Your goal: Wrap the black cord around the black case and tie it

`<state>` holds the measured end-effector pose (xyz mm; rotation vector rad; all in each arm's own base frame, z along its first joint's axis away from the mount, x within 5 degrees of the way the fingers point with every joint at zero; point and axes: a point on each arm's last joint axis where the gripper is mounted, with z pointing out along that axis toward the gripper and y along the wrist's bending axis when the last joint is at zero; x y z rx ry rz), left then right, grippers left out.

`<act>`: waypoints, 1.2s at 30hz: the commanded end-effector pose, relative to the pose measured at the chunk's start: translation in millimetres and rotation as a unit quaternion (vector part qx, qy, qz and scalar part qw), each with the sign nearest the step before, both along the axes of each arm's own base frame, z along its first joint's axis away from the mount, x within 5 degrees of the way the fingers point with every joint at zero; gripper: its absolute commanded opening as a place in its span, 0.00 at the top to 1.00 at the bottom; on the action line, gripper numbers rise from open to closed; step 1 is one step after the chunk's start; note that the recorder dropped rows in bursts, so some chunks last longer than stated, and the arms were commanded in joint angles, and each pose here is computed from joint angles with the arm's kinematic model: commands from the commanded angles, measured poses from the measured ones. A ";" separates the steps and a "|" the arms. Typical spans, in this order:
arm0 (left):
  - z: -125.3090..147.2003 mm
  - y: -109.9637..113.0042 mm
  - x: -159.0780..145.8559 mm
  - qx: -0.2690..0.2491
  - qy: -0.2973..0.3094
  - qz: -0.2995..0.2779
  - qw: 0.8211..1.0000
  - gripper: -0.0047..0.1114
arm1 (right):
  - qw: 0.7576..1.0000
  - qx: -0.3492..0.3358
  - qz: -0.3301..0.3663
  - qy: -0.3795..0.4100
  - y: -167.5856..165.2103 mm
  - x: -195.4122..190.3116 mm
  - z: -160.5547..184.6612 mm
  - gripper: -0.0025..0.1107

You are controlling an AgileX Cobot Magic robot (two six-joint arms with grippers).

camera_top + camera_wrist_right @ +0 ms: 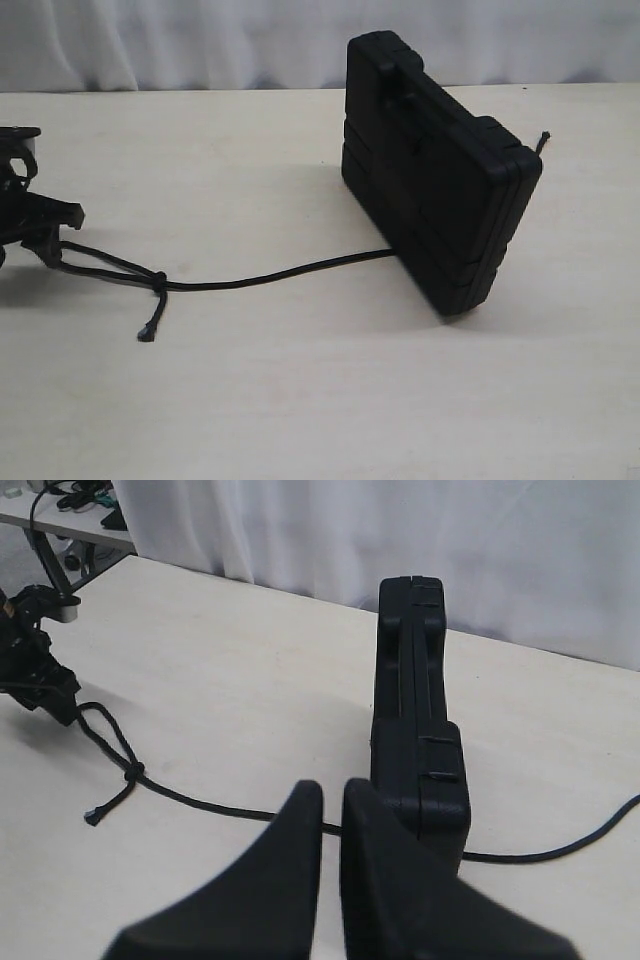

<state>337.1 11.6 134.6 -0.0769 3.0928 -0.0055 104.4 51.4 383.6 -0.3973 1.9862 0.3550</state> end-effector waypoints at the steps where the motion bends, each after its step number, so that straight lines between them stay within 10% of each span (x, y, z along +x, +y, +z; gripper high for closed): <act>1: -5.1 5.5 7.7 -0.003 -0.024 0.004 1.000 0.45 | 1.000 0.001 0.000 -0.004 0.0 0.1 -0.1 0.92; 9: -19.8 -5.7 17.7 -0.050 -0.055 -0.003 0.997 0.46 | 1.000 0.001 0.000 -0.003 -0.1 0.0 -0.2 0.92; 26: -44.4 3.5 18.5 0.000 -0.033 -0.007 0.999 0.80 | 1.000 0.001 0.003 -0.003 0.3 -0.2 -0.2 0.92; 32: 0.2 -2.2 25.5 -0.034 -0.109 0.018 0.993 0.96 | 1.000 0.001 0.003 -0.003 0.3 -0.2 -0.2 0.92; 36: 48.9 -26.5 29.1 -0.167 -0.211 -0.006 0.963 0.96 | 1.000 0.000 0.003 -0.001 0.2 -0.3 -0.5 0.92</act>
